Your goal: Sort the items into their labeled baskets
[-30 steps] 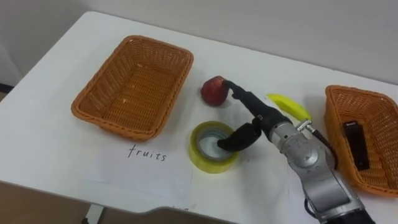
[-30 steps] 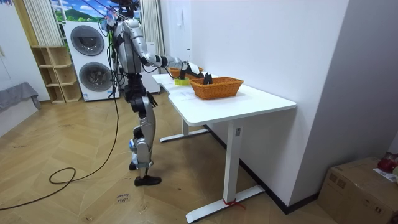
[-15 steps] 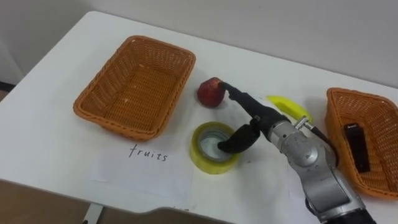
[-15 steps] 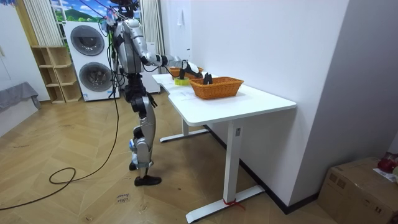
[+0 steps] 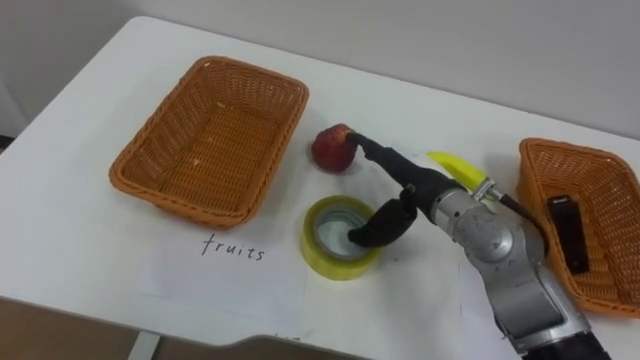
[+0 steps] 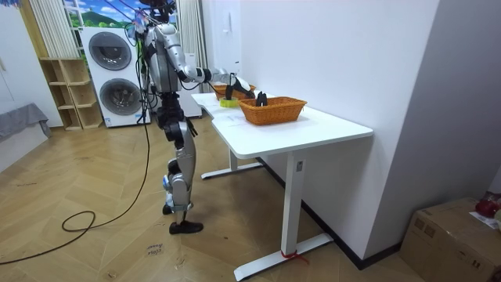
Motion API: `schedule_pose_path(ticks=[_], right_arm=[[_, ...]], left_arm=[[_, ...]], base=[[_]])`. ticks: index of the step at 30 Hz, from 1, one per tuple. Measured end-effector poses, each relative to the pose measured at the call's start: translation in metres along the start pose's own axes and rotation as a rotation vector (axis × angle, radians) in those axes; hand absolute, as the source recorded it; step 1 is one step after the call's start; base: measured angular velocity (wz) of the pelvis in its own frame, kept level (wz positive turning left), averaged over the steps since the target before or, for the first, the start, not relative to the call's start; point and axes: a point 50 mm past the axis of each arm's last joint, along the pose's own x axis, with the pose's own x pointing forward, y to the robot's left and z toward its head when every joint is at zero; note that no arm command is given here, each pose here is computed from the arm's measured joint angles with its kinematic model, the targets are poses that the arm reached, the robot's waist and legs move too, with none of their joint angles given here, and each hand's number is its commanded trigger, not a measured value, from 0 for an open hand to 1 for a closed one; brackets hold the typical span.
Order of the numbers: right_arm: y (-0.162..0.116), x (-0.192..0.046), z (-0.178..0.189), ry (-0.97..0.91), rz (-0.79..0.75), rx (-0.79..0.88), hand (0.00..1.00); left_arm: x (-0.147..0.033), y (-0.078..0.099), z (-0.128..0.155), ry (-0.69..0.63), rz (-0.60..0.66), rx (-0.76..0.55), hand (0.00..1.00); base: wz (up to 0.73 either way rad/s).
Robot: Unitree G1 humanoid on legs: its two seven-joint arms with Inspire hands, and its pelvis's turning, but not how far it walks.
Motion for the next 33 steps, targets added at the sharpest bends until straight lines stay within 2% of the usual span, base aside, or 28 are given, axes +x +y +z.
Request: schedule_pose_path(ticks=[13,33], right_arm=[[0.000,0.000,0.002,-0.026,-0.007,0.039,0.00],[0.011,-0.010,0.002,-0.034,-0.097,-0.008,0.00]], left_arm=[[0.000,0.000,-0.005,0.016,0.021,0.006,0.00],[-0.002,-0.003,-0.005,-0.009,0.066,0.022,0.00]], base=[[0.00],[0.00]])
